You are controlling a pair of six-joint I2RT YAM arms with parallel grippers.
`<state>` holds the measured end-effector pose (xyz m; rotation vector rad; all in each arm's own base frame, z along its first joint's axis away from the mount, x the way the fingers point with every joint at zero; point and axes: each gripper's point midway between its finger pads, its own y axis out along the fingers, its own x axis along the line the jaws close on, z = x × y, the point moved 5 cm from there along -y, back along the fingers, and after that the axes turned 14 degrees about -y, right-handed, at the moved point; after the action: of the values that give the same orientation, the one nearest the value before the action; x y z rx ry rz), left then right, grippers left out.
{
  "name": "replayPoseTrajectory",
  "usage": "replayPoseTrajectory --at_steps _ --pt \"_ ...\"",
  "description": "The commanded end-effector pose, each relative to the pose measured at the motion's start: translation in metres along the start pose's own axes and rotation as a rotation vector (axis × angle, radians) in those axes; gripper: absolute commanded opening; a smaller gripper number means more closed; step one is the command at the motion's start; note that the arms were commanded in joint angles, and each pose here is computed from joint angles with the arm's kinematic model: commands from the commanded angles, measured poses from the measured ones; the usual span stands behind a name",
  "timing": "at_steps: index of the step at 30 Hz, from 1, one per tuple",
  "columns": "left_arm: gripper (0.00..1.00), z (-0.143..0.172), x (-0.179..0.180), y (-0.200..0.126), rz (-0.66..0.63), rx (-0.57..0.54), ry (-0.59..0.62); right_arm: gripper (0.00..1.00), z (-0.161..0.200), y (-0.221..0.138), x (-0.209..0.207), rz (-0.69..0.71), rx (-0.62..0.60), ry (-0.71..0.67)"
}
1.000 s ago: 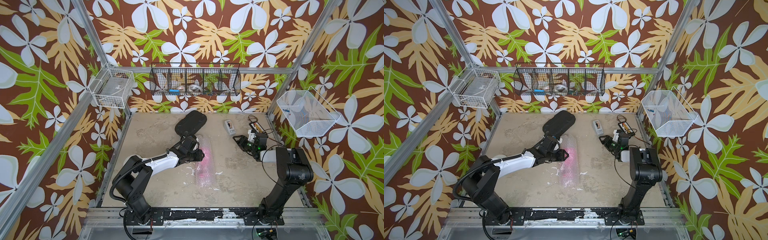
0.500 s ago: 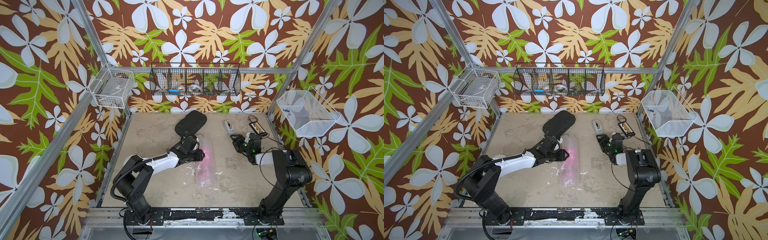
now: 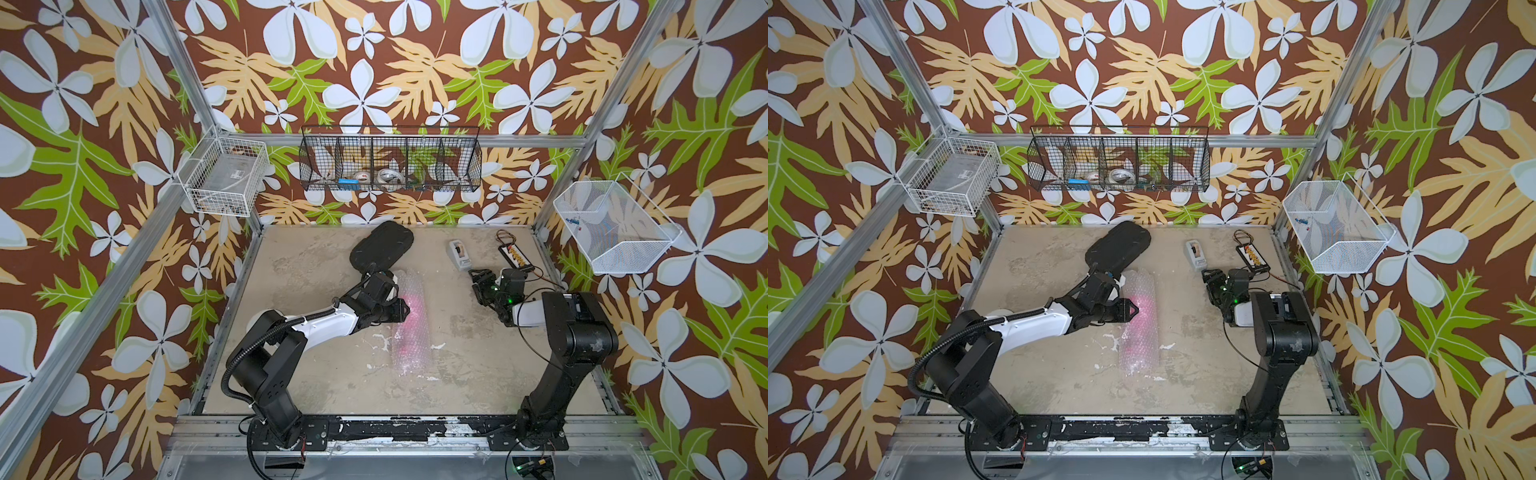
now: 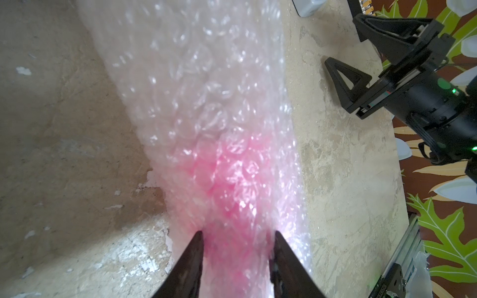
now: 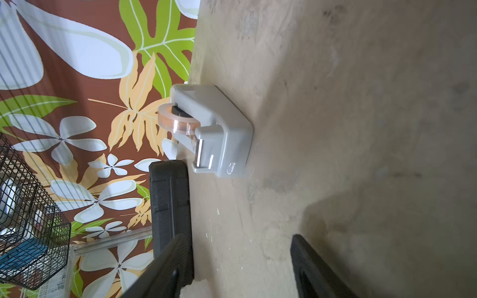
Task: Wrap wine glasses in bubble wrap
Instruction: Tear off the tape using the Tape Cutter.
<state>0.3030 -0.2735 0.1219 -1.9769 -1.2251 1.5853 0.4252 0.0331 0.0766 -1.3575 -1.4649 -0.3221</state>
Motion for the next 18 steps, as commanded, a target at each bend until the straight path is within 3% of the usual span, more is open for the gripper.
replayPoseTrajectory --at_steps 1,8,14,18 --pt "0.43 0.005 0.006 0.001 -0.026 0.023 -0.011 0.67 -0.004 0.004 0.004 -0.028 -0.007 -0.023" --pt "0.43 0.006 0.007 0.002 -0.027 0.027 -0.014 0.67 -0.02 0.011 0.011 0.003 -0.013 -0.174" --pt "0.43 0.006 0.007 0.003 -0.028 0.032 -0.013 0.67 -0.031 0.017 -0.003 0.019 0.004 -0.21" --pt "0.42 0.007 0.009 0.005 -0.032 0.036 -0.014 0.66 -0.035 0.028 -0.002 -0.057 0.05 -0.283"
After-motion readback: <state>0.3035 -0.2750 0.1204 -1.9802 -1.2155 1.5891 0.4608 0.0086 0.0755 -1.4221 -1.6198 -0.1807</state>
